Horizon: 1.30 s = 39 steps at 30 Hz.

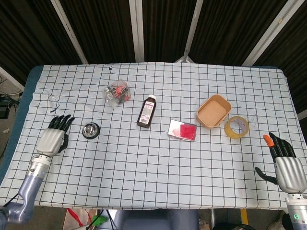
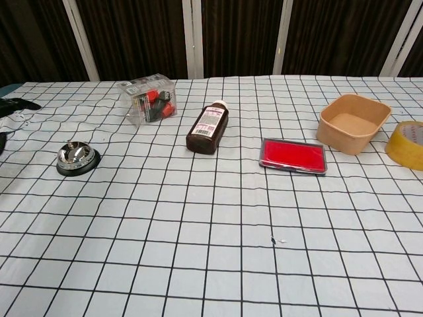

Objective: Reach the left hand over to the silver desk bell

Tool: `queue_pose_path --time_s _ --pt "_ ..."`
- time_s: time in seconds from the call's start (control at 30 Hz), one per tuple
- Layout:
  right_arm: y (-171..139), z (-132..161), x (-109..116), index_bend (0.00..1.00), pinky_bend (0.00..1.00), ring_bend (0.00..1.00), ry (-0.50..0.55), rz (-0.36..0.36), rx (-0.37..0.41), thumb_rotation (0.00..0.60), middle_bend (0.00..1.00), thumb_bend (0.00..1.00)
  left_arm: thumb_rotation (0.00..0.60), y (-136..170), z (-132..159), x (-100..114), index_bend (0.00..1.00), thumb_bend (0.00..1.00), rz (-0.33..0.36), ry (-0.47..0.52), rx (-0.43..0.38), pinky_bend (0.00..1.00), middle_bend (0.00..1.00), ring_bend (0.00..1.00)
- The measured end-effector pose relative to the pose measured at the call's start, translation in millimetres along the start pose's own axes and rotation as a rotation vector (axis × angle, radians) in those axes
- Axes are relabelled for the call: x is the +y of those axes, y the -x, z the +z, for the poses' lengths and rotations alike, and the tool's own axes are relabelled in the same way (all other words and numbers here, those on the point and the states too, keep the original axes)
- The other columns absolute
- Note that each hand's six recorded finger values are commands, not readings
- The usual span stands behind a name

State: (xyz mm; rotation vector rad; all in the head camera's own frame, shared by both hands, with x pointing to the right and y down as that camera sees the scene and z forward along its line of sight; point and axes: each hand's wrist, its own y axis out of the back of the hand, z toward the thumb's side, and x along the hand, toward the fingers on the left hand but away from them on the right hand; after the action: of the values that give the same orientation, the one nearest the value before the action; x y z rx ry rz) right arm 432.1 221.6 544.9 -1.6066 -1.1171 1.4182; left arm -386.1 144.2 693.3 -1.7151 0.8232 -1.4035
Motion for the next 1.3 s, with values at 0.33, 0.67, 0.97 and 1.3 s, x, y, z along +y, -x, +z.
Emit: queue_pose_path --time_s 0.33,0.67,0.97,1.3 --pt "0 -3 4 0.03 0.1 0.09 0.01 -0.012 -0.003 0.6 0.03 0.25 0.6 -43 29 -36 0.0 1.0 -0.091 -0.028 -0.025 0.0 0.02 0.0" --pt "-1 -5 9 0.03 0.1 0.09 0.017 -0.029 -0.006 0.6 0.03 0.25 0.6 -56 45 -55 0.0 1.0 -0.117 -0.052 -0.044 0.0 0.02 0.0" --pt "-2 -3 11 0.03 0.1 0.09 0.02 -0.036 0.002 0.6 0.03 0.25 0.6 -53 50 -66 0.0 1.0 -0.14 -0.099 -0.069 0.0 0.02 0.0" --pt "-2 -2 10 0.03 0.1 0.09 0.017 -0.033 0.006 0.6 0.03 0.25 0.6 -47 60 -8 0.0 1.0 0.036 -0.051 -0.106 0.0 0.02 0.0"
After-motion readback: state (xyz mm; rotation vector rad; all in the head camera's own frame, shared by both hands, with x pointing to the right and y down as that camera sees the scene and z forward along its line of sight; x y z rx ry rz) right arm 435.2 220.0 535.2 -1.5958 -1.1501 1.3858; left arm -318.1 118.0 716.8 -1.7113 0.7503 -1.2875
